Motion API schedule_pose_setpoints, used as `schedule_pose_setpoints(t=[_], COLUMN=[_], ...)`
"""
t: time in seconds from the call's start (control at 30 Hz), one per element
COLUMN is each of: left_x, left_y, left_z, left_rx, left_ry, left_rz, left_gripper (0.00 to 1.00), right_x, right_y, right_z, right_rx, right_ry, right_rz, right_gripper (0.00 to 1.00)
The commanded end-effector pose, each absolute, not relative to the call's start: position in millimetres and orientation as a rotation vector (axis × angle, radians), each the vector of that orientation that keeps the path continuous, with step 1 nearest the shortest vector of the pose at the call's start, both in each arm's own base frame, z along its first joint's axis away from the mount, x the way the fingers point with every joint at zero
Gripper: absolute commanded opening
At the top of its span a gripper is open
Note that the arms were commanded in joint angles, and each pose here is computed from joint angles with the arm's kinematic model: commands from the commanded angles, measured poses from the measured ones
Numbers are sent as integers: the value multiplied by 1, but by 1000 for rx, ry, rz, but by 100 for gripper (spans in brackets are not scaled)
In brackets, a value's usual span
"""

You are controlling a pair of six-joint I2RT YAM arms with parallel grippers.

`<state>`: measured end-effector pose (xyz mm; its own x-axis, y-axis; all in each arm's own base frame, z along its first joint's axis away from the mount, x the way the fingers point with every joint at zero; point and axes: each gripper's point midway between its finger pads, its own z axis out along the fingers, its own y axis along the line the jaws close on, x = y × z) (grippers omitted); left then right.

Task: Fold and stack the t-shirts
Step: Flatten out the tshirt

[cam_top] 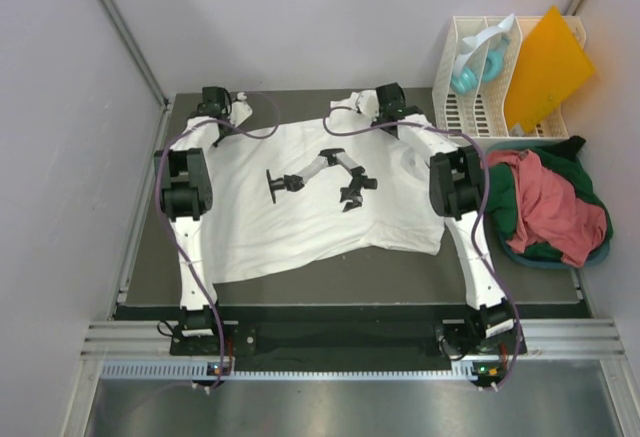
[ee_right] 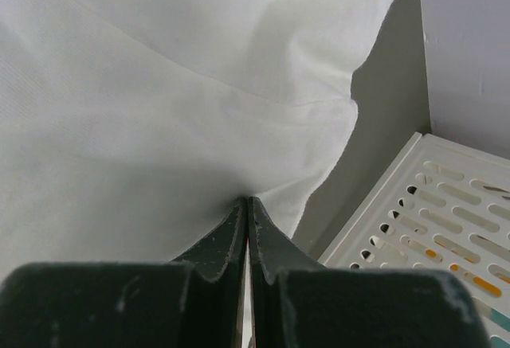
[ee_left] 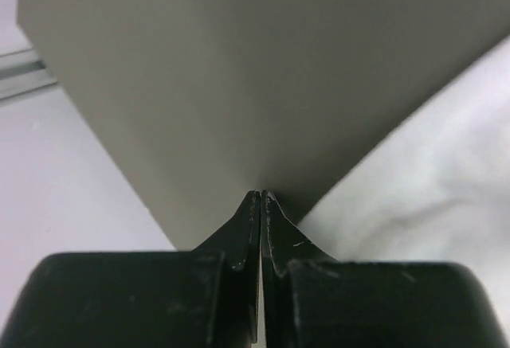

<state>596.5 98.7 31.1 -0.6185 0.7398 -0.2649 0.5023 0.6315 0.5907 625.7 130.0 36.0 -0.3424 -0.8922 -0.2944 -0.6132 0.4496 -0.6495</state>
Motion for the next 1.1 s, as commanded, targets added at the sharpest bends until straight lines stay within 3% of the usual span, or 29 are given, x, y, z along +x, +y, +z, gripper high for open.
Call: schedule_pose_setpoints(t=[0.0, 0.33, 0.63, 0.87, 0.97, 1.0, 1.07], left_x=[577, 604, 588, 572, 568, 563, 563], left_y=[110, 132, 132, 139, 131, 126, 104], left_z=[-2, 94, 146, 224, 240, 230, 225], left_rx=[964, 615, 529, 321, 331, 388, 510], left_ry=[2450, 2103, 1990, 1837, 1828, 1885, 1894], left_rz=[714, 1081, 1160, 1195, 1127, 1084, 932], left_gripper=[0, 0, 0, 0, 0, 0, 0], right_x=[616, 630, 637, 642, 643, 641, 636], right_y=[117, 88, 73, 64, 67, 71, 89], right_z=[2, 35, 74, 134, 153, 164, 156], right_rx=[-1304, -1130, -999, -802, -797, -789, -883], right_ry=[2145, 2081, 2023, 1947, 1917, 1914, 1941], right_rz=[-636, -898, -1024, -1077, -1061, -1010, -842], right_gripper=[0, 0, 0, 0, 19, 29, 41])
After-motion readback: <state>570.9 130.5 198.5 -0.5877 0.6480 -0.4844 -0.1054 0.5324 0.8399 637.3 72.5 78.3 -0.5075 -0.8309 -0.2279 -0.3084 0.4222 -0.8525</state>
